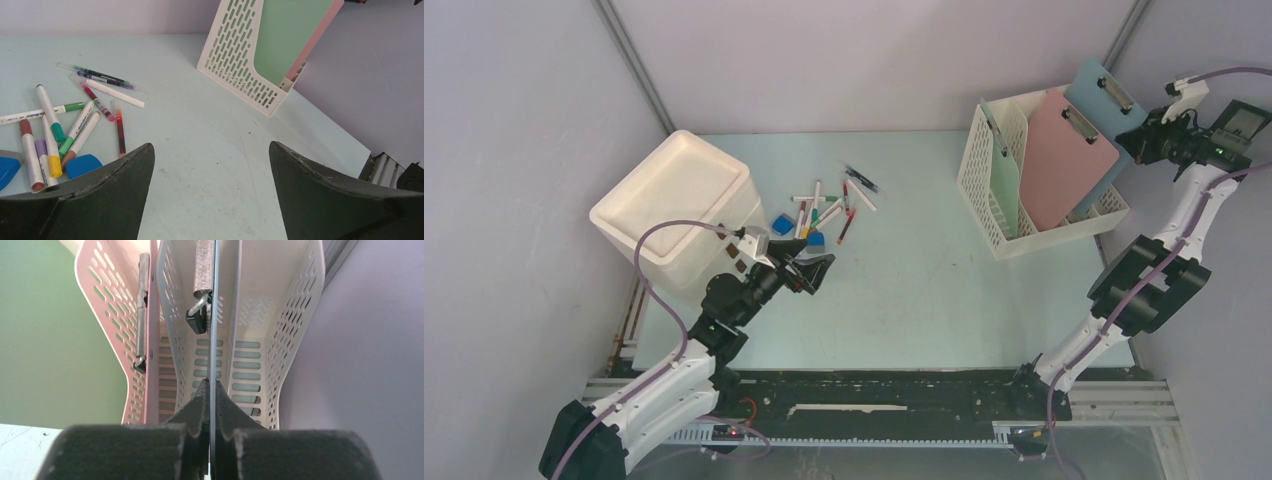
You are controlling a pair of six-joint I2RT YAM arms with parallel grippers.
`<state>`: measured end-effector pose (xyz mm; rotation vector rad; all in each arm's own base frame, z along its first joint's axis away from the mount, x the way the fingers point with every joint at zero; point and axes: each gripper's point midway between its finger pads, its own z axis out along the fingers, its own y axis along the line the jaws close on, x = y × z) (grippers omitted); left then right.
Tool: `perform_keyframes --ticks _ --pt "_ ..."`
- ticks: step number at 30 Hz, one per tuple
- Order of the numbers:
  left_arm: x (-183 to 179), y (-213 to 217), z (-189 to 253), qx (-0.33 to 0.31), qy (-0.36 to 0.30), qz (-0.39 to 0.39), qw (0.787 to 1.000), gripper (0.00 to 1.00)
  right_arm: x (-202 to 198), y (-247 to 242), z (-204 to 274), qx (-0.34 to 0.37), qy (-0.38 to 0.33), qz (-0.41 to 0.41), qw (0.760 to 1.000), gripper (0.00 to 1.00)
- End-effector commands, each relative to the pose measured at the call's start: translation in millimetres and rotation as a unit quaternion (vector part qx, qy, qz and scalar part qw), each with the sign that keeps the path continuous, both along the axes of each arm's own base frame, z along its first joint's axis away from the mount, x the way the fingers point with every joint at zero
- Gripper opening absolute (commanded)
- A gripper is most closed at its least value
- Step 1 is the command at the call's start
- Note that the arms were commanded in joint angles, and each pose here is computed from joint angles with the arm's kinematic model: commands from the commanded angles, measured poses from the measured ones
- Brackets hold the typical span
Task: Organize the desk
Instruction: Place the folder in the storage box.
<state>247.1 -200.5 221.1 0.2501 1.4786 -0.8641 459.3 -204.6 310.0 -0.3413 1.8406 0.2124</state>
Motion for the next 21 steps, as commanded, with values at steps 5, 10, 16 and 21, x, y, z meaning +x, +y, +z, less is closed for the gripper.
perform_keyframes --ticks 5,10,16,21 --pt "3.8 0.8 11.1 0.004 -0.02 0.004 1.0 0.91 -0.7 13.6 -32.4 -0.016 0.026 0.033 0.999 0.05" --pt "2.4 1.5 12.1 0.002 -0.021 0.004 1.0 0.91 -2.0 17.7 -45.4 -0.007 0.046 0.038 0.998 0.23" --pt "0.8 2.6 12.4 0.001 -0.022 0.004 1.0 0.91 -10.4 20.4 -33.8 -0.009 0.045 0.032 0.998 0.6" --pt "-0.5 2.3 12.9 0.0 -0.023 0.002 1.0 0.91 -22.5 17.8 -4.0 -0.016 0.021 0.015 1.0 0.73"
